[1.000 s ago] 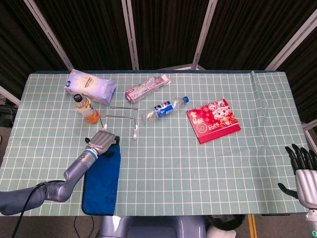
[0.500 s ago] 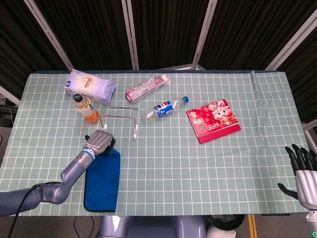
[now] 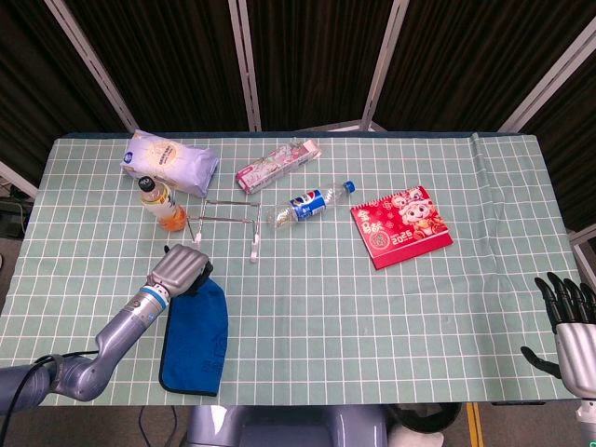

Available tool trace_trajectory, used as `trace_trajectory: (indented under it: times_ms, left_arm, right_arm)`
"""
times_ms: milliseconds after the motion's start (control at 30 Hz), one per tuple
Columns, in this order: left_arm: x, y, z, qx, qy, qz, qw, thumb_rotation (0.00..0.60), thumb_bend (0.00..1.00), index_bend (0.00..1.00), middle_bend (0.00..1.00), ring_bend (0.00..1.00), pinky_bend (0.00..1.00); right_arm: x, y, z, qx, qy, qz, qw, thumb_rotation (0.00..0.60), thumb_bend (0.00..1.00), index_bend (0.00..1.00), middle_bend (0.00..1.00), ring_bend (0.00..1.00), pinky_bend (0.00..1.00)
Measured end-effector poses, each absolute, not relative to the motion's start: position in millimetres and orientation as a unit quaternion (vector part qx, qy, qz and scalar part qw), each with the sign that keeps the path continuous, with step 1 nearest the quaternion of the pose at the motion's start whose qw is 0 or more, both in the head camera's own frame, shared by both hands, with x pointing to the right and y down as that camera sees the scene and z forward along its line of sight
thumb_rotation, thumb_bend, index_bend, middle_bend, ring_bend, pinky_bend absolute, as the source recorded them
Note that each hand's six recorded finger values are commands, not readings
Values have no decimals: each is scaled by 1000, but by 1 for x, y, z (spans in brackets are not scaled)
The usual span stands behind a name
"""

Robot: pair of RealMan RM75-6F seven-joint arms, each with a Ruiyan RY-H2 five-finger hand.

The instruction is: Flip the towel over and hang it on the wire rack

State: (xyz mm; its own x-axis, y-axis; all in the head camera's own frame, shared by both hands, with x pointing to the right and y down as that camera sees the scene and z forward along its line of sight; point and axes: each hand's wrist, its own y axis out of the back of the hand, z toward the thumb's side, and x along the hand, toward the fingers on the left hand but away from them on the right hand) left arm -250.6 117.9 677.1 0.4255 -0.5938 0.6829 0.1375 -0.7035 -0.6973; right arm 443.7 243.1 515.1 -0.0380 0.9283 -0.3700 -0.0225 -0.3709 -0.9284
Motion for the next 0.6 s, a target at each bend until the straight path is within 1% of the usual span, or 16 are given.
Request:
trace_trajectory:
  times_ms: [67,200,267,333,433,600]
  left_arm:
    - [-248,116,665,-768,156,-505,363,600,791,807,1000,996,1000]
    - [-242,109,630,-767,175,-481,386,600,801,807,1000,996,1000]
    - [-241,105,615,-764,183,-474,398,600,805,808,1000,996,1000]
    - [-239,100,599,-756,190,-469,417,600,825,819,1000,996,1000]
    - [-241,92,578,-732,192,-469,455,600,849,829,1000,996,1000]
    - [-238,80,540,-689,200,-473,512,600,847,829,1000,996,1000]
  right_arm:
    - [443,243,514,-570,-399,599,396,600,0,45,0,0,0]
    - [443,243,512,-572,-402,596,395,600,0,52,0,0,0]
    - [444,243,511,-572,-404,595,395,600,0,36,0,0,0]
    - [444,243,509,-573,-405,593,395,600,0,9,0,0,0]
    - [445,243,507,-574,-410,590,393,600,0,10,0,0,0]
    - [446,243,504,-575,-415,586,391,600,0,10,0,0,0]
